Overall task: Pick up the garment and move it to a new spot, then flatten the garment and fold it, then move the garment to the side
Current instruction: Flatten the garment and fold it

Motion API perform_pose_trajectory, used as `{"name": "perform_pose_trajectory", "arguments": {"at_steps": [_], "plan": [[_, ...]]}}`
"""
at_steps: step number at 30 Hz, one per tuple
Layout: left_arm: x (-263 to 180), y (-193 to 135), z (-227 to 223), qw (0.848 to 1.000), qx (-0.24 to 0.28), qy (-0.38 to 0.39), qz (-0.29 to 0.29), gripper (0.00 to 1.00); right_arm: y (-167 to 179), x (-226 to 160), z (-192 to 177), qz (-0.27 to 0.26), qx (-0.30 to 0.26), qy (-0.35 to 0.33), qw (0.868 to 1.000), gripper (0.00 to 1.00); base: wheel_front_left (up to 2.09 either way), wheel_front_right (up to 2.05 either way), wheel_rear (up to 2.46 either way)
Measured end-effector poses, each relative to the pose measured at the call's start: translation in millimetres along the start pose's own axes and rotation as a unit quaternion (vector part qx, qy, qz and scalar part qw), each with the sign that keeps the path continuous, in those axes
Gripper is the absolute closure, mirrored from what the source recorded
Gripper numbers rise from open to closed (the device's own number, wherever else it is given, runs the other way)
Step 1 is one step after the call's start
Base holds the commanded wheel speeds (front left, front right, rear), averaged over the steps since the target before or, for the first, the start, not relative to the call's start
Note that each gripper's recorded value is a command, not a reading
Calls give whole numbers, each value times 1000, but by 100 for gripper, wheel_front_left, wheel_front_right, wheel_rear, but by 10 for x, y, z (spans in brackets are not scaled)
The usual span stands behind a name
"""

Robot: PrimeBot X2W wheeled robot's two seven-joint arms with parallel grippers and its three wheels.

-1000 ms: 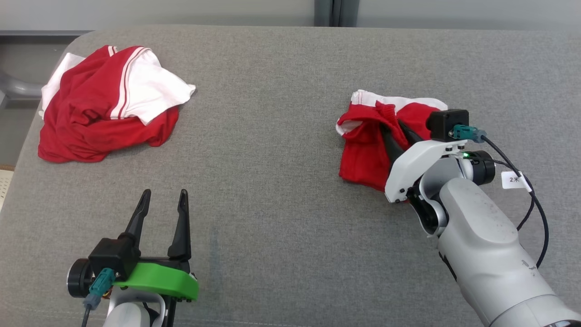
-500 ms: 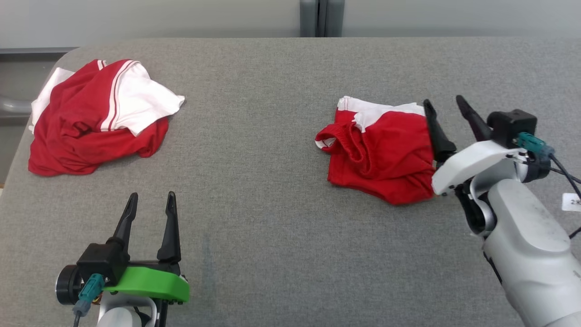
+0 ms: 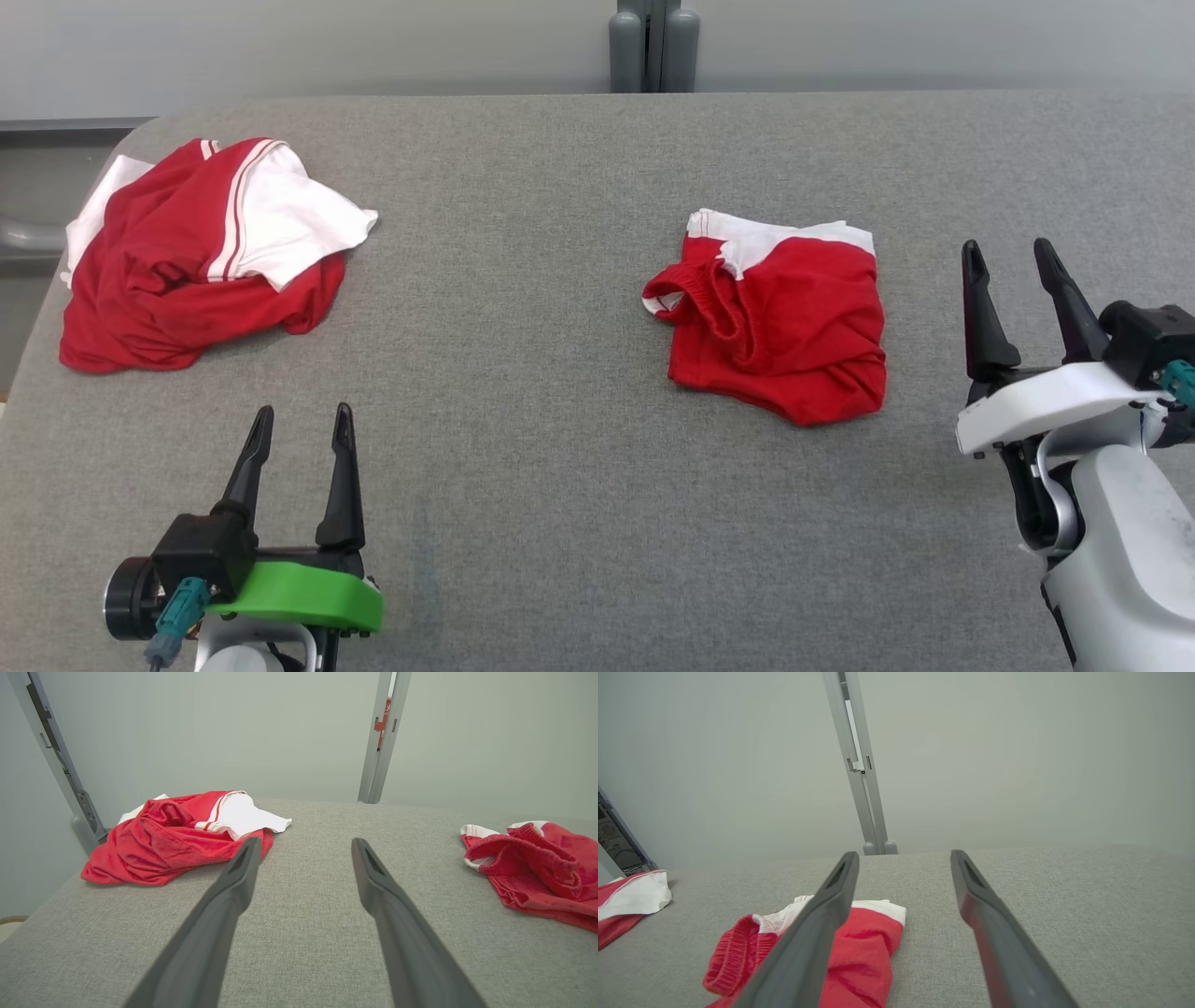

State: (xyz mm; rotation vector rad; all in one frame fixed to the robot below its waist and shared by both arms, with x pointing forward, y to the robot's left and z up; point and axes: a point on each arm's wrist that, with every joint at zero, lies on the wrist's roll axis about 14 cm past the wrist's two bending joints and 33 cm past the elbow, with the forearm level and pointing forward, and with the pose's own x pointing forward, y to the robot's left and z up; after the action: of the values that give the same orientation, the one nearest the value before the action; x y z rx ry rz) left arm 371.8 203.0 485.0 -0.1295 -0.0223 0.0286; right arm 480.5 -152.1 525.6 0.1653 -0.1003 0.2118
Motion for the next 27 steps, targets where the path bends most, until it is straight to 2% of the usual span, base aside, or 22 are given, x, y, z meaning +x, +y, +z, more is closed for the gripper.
{"name": "perform_pose_trajectory", "arguments": {"at_steps": [7,8,9,10,18,27], "plan": [[-10,4,29,1000,3,-4,1,0,70,-73,-64,7,-7,5,1000,0,0,0,0],[-12,4,28,1000,3,-4,1,0,75,-62,-90,9,-11,10,1000,23,0,0,0],[-15,6,25,1000,3,-3,1,0,78,-41,-108,10,-12,13,1000,51,0,0,0],[-16,8,24,1000,3,-3,1,0,83,-16,-129,12,-14,17,1000,100,0,0,0],[-29,83,30,1000,4,-3,14,0,166,292,-372,37,-52,62,996,100,0,0,0],[-35,153,-16,1000,1,6,28,0,396,552,-818,67,-61,127,988,100,0,0,0]]}}
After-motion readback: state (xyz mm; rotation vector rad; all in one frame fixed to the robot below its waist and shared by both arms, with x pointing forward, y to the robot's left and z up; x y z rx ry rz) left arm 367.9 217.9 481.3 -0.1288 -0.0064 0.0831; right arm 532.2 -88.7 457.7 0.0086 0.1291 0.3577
